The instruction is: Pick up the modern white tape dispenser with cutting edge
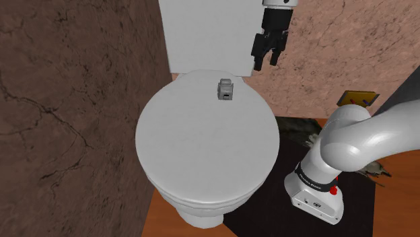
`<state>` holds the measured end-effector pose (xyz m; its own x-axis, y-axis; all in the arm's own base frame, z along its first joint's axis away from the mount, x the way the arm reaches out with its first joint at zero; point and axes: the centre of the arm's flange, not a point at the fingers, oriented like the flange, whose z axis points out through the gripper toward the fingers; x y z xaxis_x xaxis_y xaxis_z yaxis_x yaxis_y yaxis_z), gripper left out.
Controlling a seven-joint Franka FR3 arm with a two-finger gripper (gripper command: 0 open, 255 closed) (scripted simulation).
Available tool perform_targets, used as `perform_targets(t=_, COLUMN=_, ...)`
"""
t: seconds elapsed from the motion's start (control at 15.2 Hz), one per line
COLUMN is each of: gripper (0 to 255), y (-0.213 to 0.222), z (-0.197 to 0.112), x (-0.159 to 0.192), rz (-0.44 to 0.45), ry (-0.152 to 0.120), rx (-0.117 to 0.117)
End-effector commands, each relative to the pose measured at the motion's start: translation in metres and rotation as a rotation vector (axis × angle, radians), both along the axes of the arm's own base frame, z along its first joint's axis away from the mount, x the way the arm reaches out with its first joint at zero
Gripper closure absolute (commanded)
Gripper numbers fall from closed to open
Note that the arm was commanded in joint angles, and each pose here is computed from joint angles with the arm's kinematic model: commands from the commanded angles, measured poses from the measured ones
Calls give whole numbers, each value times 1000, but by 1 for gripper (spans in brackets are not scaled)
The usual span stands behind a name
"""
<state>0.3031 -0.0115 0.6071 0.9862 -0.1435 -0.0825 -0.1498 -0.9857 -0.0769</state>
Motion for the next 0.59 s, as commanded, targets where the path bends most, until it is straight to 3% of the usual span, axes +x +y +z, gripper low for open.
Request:
perform_targets(t=0.0, gripper=0, y=0, z=0, x=0, rz=0, ry=0, rx=0)
perform_targets(t=0.53, gripper=0, y=42, z=-48, x=80, rz=-321, ry=-27, rx=-67)
